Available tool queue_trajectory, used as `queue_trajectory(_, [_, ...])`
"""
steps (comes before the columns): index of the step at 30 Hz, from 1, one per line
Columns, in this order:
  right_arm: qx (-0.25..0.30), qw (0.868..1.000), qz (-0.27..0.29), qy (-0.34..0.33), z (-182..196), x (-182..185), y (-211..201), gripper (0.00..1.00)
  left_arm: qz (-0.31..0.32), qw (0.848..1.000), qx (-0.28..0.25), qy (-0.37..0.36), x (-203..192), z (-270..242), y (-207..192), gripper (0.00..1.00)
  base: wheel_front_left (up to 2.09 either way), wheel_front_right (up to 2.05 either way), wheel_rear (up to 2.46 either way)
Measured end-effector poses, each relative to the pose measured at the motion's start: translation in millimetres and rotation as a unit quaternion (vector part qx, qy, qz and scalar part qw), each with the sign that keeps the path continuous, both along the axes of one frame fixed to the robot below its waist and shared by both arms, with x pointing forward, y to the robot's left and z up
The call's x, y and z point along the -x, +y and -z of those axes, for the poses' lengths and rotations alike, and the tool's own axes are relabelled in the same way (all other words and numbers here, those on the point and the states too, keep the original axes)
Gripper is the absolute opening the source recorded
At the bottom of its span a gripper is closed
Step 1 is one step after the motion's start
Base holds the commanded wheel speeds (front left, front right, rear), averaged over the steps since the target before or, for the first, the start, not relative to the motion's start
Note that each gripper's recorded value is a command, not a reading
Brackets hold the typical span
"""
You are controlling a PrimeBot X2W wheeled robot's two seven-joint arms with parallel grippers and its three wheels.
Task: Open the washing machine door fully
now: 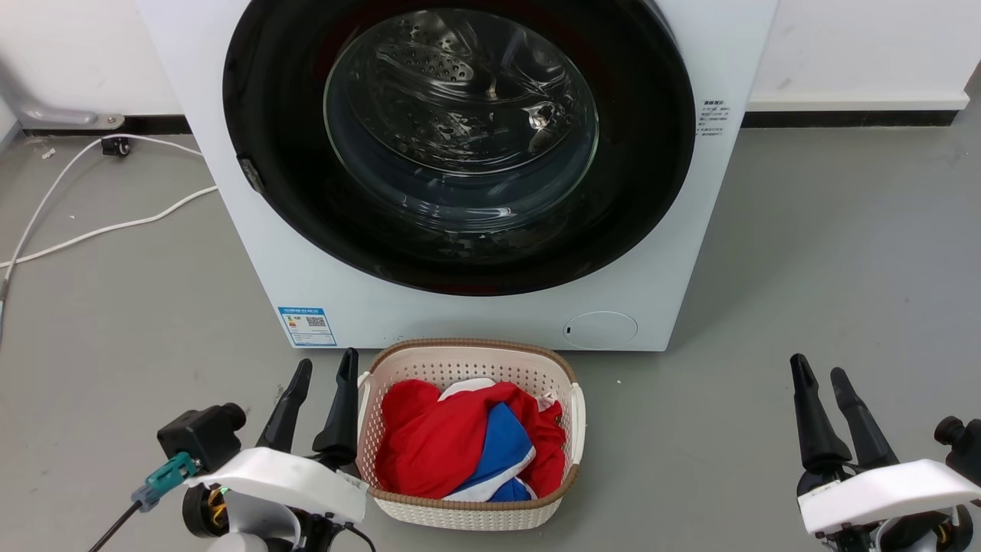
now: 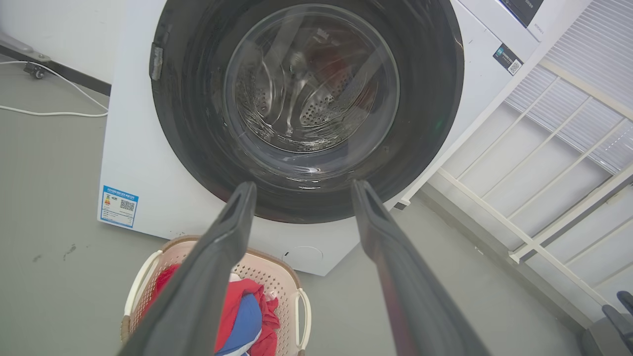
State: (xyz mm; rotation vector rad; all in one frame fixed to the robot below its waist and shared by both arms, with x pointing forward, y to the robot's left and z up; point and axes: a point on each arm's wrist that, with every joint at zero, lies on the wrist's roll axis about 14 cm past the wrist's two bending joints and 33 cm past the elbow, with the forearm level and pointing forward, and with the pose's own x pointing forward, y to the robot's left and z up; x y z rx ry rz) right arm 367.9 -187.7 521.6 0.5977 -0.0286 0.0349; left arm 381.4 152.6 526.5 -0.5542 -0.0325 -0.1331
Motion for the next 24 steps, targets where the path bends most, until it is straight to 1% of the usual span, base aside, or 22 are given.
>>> queue_trajectory(12, [0.088, 0.996, 0.0, -0.003, -3.1, 4.4, -0.5, 1.0, -0.001, 0.996, -0.091, -0.014, 0.1, -1.8, -3.0, 1.0, 0.0, 0.0, 0.0])
queue_trajectory(24, [0.143, 0.99, 0.001, -0.009, -5.8, 6.6, -0.7, 1.0, -0.001, 0.987, -0.156, -0.026, -1.4, -0.9, -6.3, 1.0, 0.0, 0.0, 0.0])
